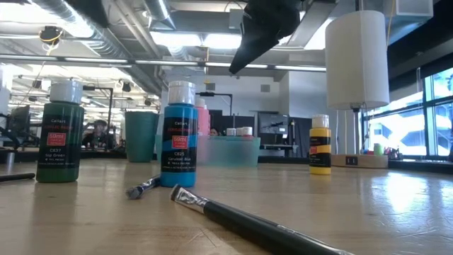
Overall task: Pick & Place Paint Supplies
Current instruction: Put the small green paint bottle into the green bin
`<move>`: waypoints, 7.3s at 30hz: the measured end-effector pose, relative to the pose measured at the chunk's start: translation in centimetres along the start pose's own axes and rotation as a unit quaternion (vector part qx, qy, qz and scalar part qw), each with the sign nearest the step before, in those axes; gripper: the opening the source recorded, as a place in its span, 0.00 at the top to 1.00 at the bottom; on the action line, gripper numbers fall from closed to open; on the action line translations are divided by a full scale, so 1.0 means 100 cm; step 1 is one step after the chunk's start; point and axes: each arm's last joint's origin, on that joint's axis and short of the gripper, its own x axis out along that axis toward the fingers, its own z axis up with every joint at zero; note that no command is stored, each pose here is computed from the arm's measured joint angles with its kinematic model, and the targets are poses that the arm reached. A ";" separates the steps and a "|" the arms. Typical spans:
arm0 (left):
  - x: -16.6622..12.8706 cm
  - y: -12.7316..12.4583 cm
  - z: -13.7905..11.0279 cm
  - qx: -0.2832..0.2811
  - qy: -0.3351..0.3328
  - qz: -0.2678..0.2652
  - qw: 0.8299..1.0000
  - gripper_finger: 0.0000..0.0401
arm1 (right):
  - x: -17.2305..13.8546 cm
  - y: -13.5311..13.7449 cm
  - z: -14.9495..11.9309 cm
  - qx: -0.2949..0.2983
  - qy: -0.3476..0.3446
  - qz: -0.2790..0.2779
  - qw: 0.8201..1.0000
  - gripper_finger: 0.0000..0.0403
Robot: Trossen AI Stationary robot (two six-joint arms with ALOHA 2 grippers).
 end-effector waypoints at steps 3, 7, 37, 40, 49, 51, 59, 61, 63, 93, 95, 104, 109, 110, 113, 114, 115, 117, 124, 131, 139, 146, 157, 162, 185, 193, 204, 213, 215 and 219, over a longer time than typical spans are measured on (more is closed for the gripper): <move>0.011 -0.005 -0.007 -0.013 0.019 -0.008 1.000 0.32 | 0.000 0.000 0.000 0.000 0.000 -0.001 1.000 0.67; 0.024 -0.010 -0.014 -0.025 0.049 -0.009 0.998 0.33 | 0.000 0.000 0.000 0.001 0.000 -0.001 1.000 0.67; 0.089 -0.050 -0.020 -0.004 0.159 -0.078 0.984 0.33 | 0.000 0.000 0.000 0.001 0.000 0.000 1.000 0.67; 0.091 -0.051 -0.021 -0.013 0.164 -0.073 0.984 0.32 | 0.000 0.000 0.000 0.003 0.001 -0.001 1.000 0.67; 0.093 -0.052 -0.021 -0.014 0.163 -0.067 0.984 0.33 | 0.000 0.000 0.000 0.005 0.000 -0.001 1.000 0.67; 0.093 -0.052 -0.021 -0.014 0.162 -0.065 0.985 0.33 | 0.000 0.000 0.000 0.006 -0.001 -0.001 1.000 0.67; 0.106 -0.053 -0.030 -0.017 0.150 -0.076 0.986 0.33 | 0.000 0.000 0.001 0.006 -0.003 -0.001 1.000 0.67; 0.107 -0.051 -0.031 -0.015 0.143 -0.080 0.986 0.33 | 0.000 0.000 0.001 0.007 -0.004 -0.001 1.000 0.67; 0.107 -0.051 -0.030 -0.009 0.134 -0.085 0.987 0.33 | 0.000 0.000 0.001 0.007 -0.005 -0.001 1.000 0.67; 0.121 -0.042 -0.050 -0.039 0.089 -0.121 0.988 0.33 | 0.000 0.000 0.002 0.006 -0.007 -0.001 1.000 0.67; 0.122 -0.042 -0.052 -0.040 0.085 -0.122 0.988 0.33 | 0.000 0.000 0.002 0.006 -0.008 -0.001 1.000 0.67; 0.125 -0.039 -0.061 -0.053 0.052 -0.140 0.987 0.33 | 0.000 0.000 0.002 0.007 -0.008 -0.001 1.000 0.67; 0.126 -0.037 -0.067 -0.057 0.043 -0.145 0.987 0.33 | 0.000 0.000 0.002 0.007 -0.010 -0.001 1.000 0.67; 0.127 -0.037 -0.068 -0.060 0.042 -0.147 0.986 0.33 | 0.000 0.000 0.002 0.006 -0.011 -0.001 1.000 0.67; 0.128 -0.036 -0.068 -0.066 0.041 -0.152 0.985 0.33 | 0.000 0.000 0.003 0.006 -0.014 -0.001 1.000 0.67; 0.128 -0.036 -0.067 -0.064 0.040 -0.153 0.985 0.33 | 0.000 0.000 0.003 0.006 -0.016 -0.001 1.000 0.67; 0.128 -0.036 -0.067 -0.062 0.040 -0.153 0.985 0.33 | 0.000 0.000 0.004 0.007 -0.017 -0.001 1.000 0.67; 0.128 -0.036 -0.067 -0.059 0.040 -0.153 0.986 0.33 | 0.000 0.000 0.004 0.007 -0.017 -0.001 1.000 0.67; 0.128 -0.036 -0.067 -0.058 0.040 -0.153 0.986 0.34 | 0.000 0.000 0.004 0.007 -0.017 -0.001 1.000 0.67; 0.128 -0.036 -0.067 -0.059 0.038 -0.154 0.986 0.40 | 0.000 0.000 0.004 0.007 -0.017 -0.001 1.000 0.67; 0.128 -0.036 -0.067 -0.063 0.041 -0.158 0.985 0.50 | 0.000 0.000 0.004 0.007 -0.017 -0.001 1.000 0.67; 0.128 -0.036 -0.067 -0.067 0.042 -0.158 0.984 0.57 | 0.000 0.000 0.004 0.007 -0.017 -0.001 1.000 0.67; 0.128 -0.036 -0.067 -0.066 0.043 -0.157 0.985 0.63 | 0.000 0.000 0.004 0.007 -0.017 -0.001 1.000 0.67; 0.125 -0.034 -0.067 -0.063 0.041 -0.155 0.985 0.63 | 0.000 0.000 0.004 0.008 -0.017 0.001 1.000 0.67; 0.090 -0.023 -0.035 0.033 0.042 -0.055 0.997 0.63 | -0.002 0.006 0.017 0.025 -0.087 0.120 0.989 0.67; 0.081 -0.020 -0.020 0.071 0.012 -0.013 0.997 0.63 | -0.002 0.006 0.020 0.028 -0.101 0.120 0.987 0.67; 0.085 -0.008 -0.013 0.056 0.011 0.012 0.998 0.63 | -0.002 0.002 0.023 0.059 -0.114 0.080 0.989 0.66; 0.089 -0.002 -0.010 0.052 0.009 0.031 0.998 0.63 | -0.002 -0.002 0.024 0.088 -0.116 0.016 0.989 0.50; 0.090 -0.001 -0.010 0.051 0.008 0.035 0.998 0.63 | -0.002 -0.003 0.024 0.093 -0.116 0.009 0.989 0.44; 0.090 0.000 -0.010 0.057 0.004 0.050 0.997 0.63 | -0.002 -0.002 0.025 0.097 -0.123 0.013 0.988 0.34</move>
